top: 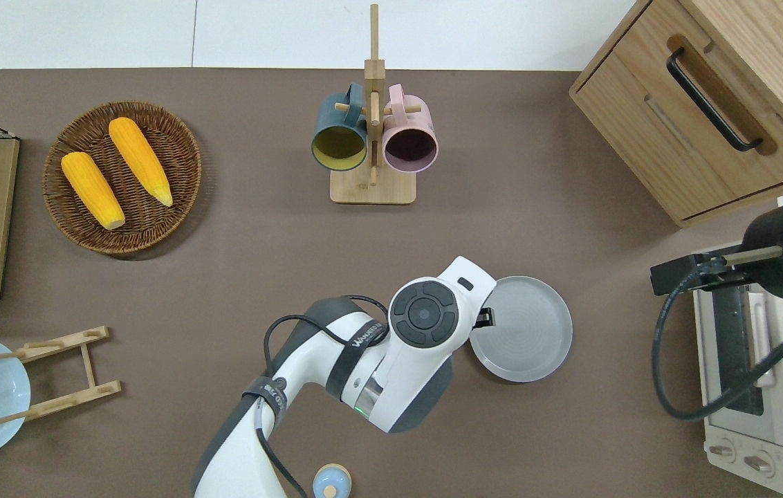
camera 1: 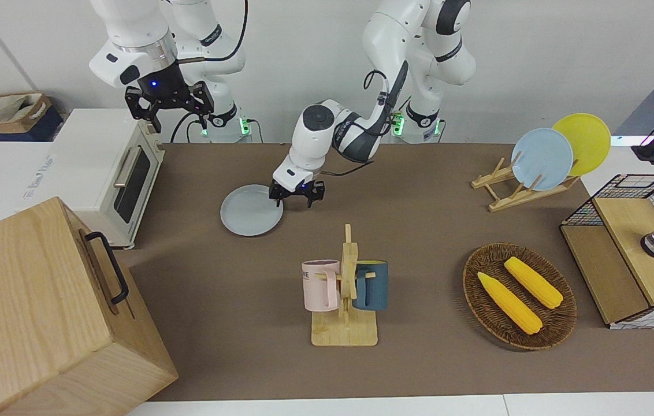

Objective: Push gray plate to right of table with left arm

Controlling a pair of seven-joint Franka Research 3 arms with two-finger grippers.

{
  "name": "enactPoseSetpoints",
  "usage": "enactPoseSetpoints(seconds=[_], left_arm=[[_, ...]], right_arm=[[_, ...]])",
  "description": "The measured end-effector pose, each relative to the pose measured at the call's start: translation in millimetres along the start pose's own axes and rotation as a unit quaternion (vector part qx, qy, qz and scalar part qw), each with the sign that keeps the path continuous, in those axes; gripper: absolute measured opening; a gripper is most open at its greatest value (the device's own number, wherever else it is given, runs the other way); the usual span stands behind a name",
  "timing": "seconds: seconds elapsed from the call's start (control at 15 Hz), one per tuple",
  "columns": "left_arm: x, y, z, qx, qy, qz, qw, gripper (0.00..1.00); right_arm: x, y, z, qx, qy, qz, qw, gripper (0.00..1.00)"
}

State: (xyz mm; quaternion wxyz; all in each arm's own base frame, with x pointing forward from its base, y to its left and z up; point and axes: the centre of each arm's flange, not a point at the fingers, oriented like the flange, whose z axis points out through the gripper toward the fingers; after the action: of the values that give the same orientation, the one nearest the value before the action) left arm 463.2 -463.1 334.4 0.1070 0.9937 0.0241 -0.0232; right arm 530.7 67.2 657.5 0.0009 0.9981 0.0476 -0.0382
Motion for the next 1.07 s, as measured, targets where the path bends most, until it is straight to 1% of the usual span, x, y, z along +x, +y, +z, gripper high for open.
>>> enactPoseSetpoints(seconds=[0.2, 0.4, 0.67, 0.8, 0.93, 1.07], left_arm=[[17, -35, -30, 0.016, -0.018, 0.021, 0.9995, 0.99], [35, -80, -62, 0.031, -0.041, 0.032, 0.9982, 0.99], [56, -138, -104, 0.038, -0.066, 0.041, 0.9962, 0.99], [62, -161, -127, 0.037, -0.071, 0.046, 0.9958, 0.99], [68, -186, -153, 0.039, -0.065, 0.053, 0.9957, 0.99], [71, -213, -179, 0.060, -0.058, 0.071, 0.9940, 1.00]], right_arm=[[0.0, 0, 0, 0.000, 0.000, 0.000, 1.0000, 0.99], [0.0, 0, 0, 0.000, 0.000, 0.000, 1.0000, 0.99], [0.0, 0, 0, 0.000, 0.000, 0.000, 1.0000, 0.99], [0.0, 0, 0, 0.000, 0.000, 0.000, 1.0000, 0.99], [0.0, 0, 0, 0.000, 0.000, 0.000, 1.0000, 0.99], [0.0, 0, 0, 0.000, 0.000, 0.000, 1.0000, 0.99]])
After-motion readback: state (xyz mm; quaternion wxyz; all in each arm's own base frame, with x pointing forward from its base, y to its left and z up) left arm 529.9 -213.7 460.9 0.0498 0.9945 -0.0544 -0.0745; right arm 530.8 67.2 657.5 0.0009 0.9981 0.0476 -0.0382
